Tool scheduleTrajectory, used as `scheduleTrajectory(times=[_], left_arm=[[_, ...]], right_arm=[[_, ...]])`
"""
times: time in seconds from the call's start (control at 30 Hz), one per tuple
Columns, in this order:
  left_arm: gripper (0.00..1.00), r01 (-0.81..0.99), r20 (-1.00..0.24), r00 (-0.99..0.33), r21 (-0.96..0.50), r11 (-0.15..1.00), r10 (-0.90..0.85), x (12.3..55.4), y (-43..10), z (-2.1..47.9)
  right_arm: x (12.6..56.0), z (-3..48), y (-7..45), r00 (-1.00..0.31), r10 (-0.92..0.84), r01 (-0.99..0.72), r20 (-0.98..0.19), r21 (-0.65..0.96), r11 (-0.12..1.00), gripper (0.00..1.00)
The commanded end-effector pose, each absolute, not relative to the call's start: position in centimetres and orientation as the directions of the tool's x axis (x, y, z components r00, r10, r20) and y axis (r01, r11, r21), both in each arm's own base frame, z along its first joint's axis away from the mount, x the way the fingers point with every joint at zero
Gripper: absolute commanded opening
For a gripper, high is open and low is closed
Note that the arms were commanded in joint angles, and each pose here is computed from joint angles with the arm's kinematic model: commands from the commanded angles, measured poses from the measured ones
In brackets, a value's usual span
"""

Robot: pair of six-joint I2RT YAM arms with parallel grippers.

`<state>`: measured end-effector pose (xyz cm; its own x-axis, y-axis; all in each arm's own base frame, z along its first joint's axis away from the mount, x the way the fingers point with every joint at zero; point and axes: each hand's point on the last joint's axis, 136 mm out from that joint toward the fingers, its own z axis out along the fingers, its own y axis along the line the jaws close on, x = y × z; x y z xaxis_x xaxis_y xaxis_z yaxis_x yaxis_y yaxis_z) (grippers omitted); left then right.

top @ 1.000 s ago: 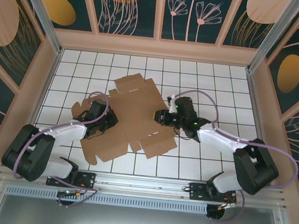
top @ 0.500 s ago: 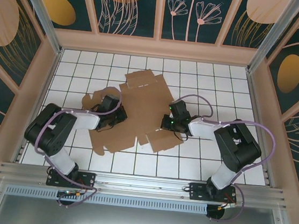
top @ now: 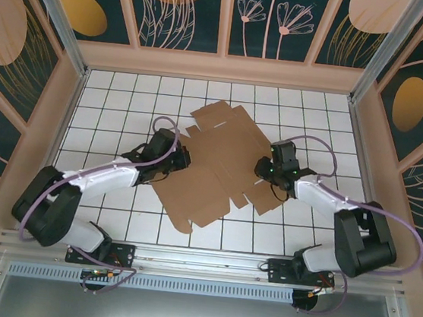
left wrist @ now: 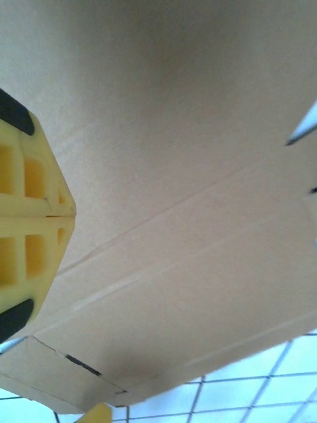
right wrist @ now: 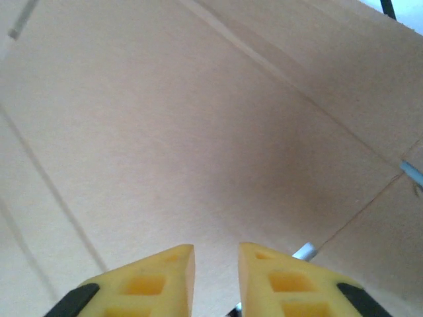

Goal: Fold the paper box

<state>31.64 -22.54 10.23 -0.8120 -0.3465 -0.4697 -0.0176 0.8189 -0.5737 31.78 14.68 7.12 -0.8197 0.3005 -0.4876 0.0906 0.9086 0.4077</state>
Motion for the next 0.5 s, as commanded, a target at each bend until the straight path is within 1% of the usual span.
scheduleTrajectory(times=[0.0,0.1,0.2,0.37,0.47], left_arm=[[0.00,-0.101,-0.467,-0.815,-0.467,0.878,-0.343,30.5,-19.7,7.7],[0.00,-0.114,-0.415,-0.849,-0.464,0.879,-0.328,30.0,-20.1,6.0],[0.00,-0.133,-0.364,-0.871,-0.471,0.872,-0.329,29.3,-20.4,4.3],[0.00,-0.171,-0.300,-0.888,-0.489,0.855,-0.349,28.6,-20.8,1.9],[0.00,-0.186,-0.290,-0.889,-0.479,0.858,-0.355,28.8,-20.8,1.3]], right_arm=[[30.1,7.8,15.3,-0.852,0.285,0.077,-0.438,0.435,0.897,0.30],[28.2,7.4,16.7,-0.893,0.264,0.045,-0.364,0.513,0.857,0.36],[26.6,6.1,16.3,-0.915,0.258,0.074,-0.309,0.500,0.863,0.36],[25.0,3.3,15.3,-0.923,0.281,0.130,-0.264,0.473,0.871,0.35],[23.9,1.4,15.9,-0.942,0.247,0.123,-0.227,0.453,0.883,0.35]])
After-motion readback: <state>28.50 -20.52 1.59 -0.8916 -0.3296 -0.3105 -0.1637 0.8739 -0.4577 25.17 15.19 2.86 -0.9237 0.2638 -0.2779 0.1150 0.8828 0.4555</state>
